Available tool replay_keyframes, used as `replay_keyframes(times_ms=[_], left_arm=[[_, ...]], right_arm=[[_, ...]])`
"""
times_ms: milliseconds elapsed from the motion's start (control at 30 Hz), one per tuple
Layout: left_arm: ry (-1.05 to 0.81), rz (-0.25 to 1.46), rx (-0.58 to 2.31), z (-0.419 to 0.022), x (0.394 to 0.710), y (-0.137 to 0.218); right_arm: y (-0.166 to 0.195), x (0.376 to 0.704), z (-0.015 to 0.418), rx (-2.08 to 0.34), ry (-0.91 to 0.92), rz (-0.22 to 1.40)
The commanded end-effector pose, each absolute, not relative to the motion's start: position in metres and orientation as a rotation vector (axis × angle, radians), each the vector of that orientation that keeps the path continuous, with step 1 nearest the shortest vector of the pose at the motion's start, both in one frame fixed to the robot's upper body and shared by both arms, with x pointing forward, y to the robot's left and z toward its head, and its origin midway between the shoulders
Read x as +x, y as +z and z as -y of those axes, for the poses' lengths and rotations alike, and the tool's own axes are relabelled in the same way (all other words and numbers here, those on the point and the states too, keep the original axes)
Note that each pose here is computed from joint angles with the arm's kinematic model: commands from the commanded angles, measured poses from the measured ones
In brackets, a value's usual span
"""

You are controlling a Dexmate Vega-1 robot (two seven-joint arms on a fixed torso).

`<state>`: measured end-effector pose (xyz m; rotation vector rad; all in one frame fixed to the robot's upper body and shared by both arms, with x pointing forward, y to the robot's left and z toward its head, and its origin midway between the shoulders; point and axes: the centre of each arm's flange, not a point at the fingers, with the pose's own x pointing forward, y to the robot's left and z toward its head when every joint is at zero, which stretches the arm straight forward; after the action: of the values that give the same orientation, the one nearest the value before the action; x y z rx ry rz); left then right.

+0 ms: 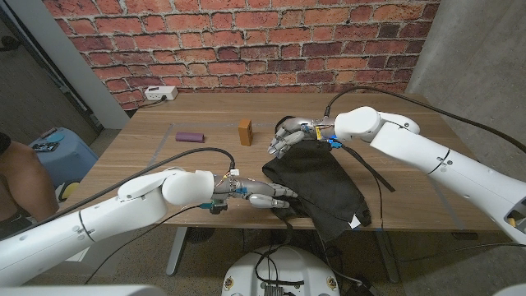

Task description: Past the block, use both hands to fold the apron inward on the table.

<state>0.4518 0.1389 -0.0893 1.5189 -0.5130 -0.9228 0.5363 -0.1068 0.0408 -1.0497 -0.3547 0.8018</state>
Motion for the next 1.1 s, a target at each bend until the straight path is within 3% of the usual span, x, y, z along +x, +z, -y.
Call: replay_keyframes(times_ms=[33,633,1100], left_arm=[[-0.91,0.488,1.514,-0.147,0.441,-0.083],[-0.877,0.483,1.535,-0.153,0.424,-0.06],[-0.837,0.554,1.538,-0.137,0.442,-0.054]], right_arm=[[0.051,0.535,0.102,-1.059,0.806,0.37],[0.053,0.544,0.11,-1.052,0.795,0.354],[0.054,0.551,0.125,-1.023,0.78,0.35]])
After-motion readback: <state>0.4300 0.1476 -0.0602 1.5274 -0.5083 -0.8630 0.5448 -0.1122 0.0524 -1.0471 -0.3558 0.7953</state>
